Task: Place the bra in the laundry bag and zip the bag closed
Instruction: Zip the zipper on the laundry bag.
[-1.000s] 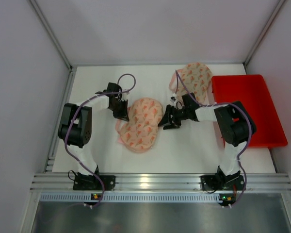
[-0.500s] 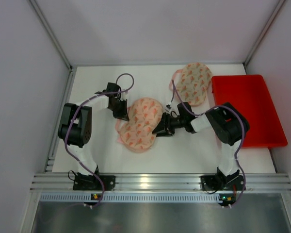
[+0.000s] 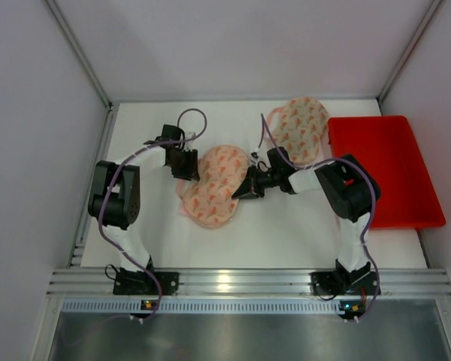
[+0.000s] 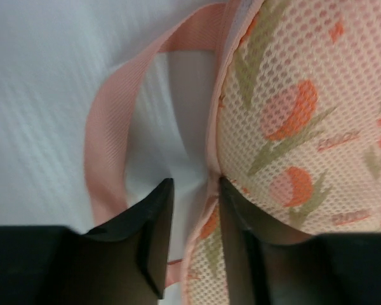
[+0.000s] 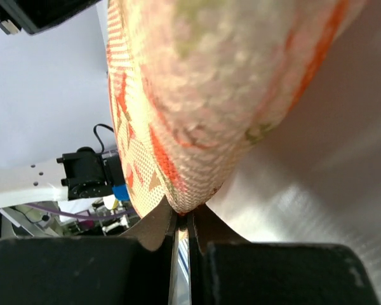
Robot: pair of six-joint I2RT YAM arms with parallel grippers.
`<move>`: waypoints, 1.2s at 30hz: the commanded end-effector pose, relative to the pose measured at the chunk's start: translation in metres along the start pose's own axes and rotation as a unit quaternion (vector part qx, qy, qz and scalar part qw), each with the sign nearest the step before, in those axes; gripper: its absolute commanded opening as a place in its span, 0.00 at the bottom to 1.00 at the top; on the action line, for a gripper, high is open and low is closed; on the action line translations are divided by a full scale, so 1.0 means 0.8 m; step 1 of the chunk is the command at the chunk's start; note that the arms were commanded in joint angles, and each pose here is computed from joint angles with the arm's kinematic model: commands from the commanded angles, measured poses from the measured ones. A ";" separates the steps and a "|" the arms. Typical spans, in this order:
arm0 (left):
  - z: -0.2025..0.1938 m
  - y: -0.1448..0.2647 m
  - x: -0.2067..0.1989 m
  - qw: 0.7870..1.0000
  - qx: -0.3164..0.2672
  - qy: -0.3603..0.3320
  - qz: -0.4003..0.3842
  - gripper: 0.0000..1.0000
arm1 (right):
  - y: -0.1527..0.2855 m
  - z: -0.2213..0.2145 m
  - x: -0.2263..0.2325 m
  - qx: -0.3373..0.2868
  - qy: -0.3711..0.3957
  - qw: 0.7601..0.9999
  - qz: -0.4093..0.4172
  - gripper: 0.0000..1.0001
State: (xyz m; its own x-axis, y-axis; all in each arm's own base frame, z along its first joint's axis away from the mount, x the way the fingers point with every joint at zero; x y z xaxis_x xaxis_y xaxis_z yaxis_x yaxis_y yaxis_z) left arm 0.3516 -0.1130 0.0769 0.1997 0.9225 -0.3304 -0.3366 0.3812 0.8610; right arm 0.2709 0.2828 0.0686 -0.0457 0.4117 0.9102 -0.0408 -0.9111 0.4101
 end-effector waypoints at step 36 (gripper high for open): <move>-0.148 0.053 -0.265 0.494 0.145 -0.857 -0.040 0.72 | -0.010 0.020 0.025 0.026 -0.026 0.996 -0.077 0.00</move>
State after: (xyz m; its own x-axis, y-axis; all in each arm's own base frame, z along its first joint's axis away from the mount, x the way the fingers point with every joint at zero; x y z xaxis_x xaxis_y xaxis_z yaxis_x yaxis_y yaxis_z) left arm 0.1809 -0.2843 0.1256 0.8069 -0.5501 0.2152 -0.1060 0.2235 0.9689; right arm 0.2851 0.2873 0.0598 0.0792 0.5683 0.8190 0.0290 -0.8225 0.5680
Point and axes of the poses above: each gripper's point midway between its finger pads, its own y axis back along the fingers, its own x axis along the line the jaws close on, z = x × y, the point moved 6 cm from there along y, back along the fingers, and after that the axes turned 1 degree about -y, right-handed, at the moved point
